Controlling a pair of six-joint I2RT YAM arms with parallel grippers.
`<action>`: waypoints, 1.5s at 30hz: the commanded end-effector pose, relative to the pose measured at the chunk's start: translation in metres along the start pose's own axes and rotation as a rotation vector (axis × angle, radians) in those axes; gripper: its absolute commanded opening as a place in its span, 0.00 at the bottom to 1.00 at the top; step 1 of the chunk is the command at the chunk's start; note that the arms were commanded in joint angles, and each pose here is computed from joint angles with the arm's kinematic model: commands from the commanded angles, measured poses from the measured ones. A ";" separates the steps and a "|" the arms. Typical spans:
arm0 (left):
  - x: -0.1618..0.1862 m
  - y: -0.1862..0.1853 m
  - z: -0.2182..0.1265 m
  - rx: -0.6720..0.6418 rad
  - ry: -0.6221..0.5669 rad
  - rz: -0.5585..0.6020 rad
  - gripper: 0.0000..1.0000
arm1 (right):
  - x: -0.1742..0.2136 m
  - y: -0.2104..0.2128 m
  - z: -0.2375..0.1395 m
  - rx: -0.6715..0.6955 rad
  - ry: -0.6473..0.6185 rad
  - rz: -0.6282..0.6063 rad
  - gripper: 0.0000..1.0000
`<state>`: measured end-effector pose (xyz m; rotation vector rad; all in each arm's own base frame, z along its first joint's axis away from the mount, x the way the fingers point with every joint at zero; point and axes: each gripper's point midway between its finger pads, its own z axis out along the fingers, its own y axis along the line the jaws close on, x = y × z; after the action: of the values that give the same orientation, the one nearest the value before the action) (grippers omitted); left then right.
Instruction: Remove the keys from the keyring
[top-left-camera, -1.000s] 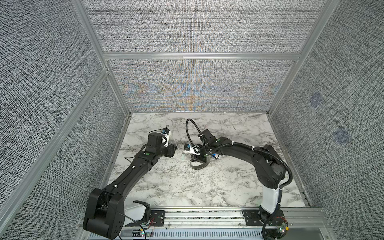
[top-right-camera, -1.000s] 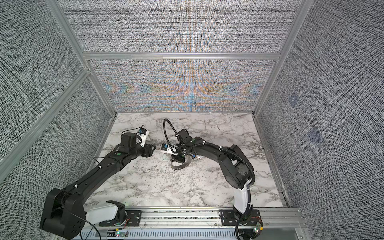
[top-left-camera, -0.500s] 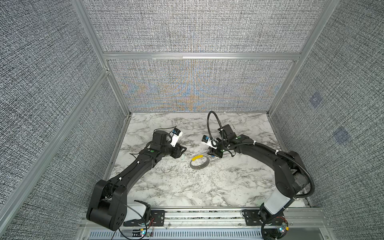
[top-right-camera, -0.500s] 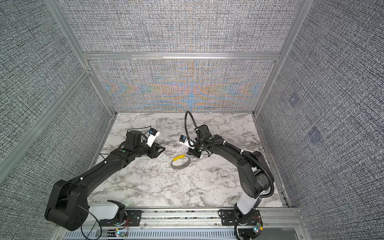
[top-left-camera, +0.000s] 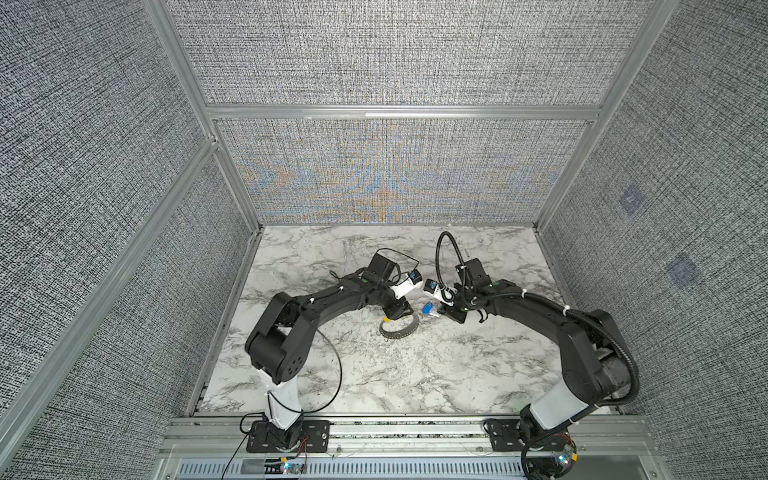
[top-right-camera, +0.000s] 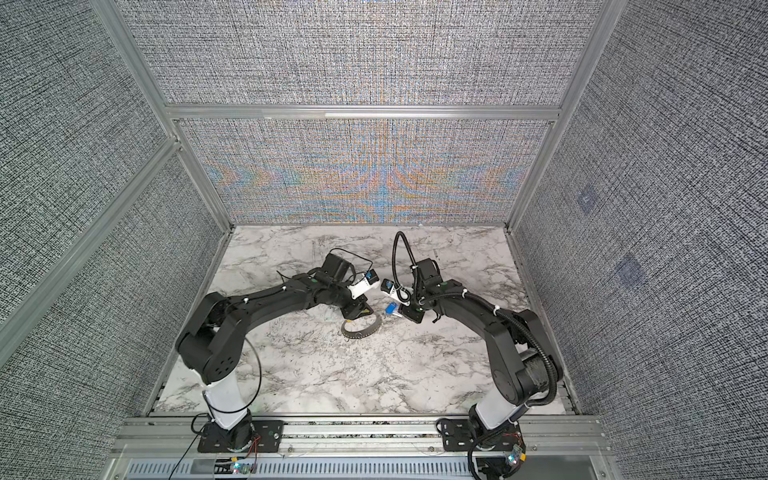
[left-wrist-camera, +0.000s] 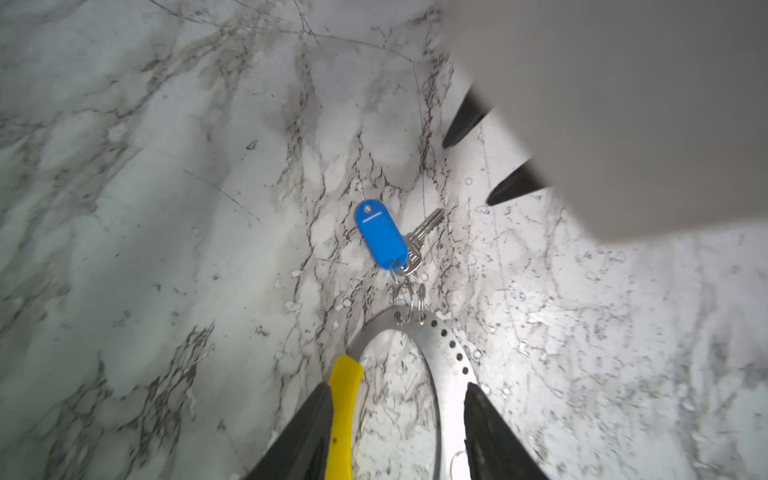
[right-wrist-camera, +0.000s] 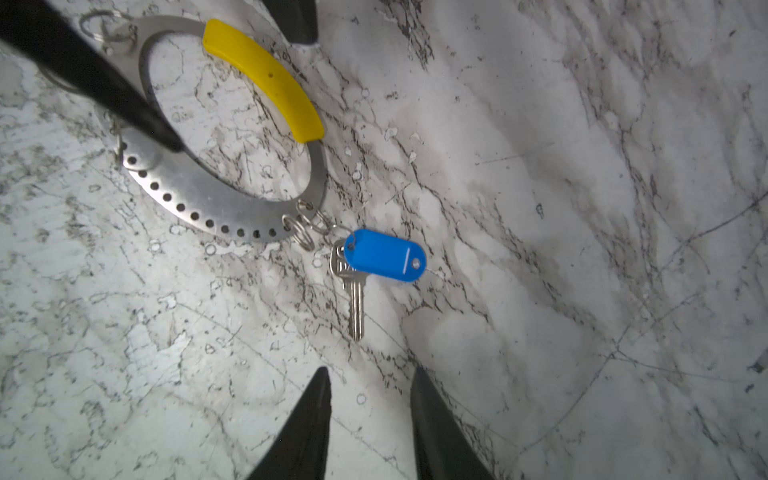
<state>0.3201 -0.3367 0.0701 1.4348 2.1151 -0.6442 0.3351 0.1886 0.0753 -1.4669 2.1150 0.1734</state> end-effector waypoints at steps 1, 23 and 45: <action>0.010 0.009 0.014 -0.028 0.054 0.066 0.54 | 0.007 -0.003 -0.005 0.063 -0.005 -0.011 0.35; 0.006 0.022 0.056 -0.122 0.083 0.133 0.55 | 0.025 -0.020 -0.029 0.269 -0.008 0.000 0.37; -0.006 0.003 0.056 -0.069 0.047 0.168 0.48 | 0.024 -0.010 -0.029 0.238 -0.037 0.007 0.35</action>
<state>0.3304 -0.3703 0.0305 1.5824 2.0231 -0.4670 0.3277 0.1496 0.0870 -1.3062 2.0515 -0.0656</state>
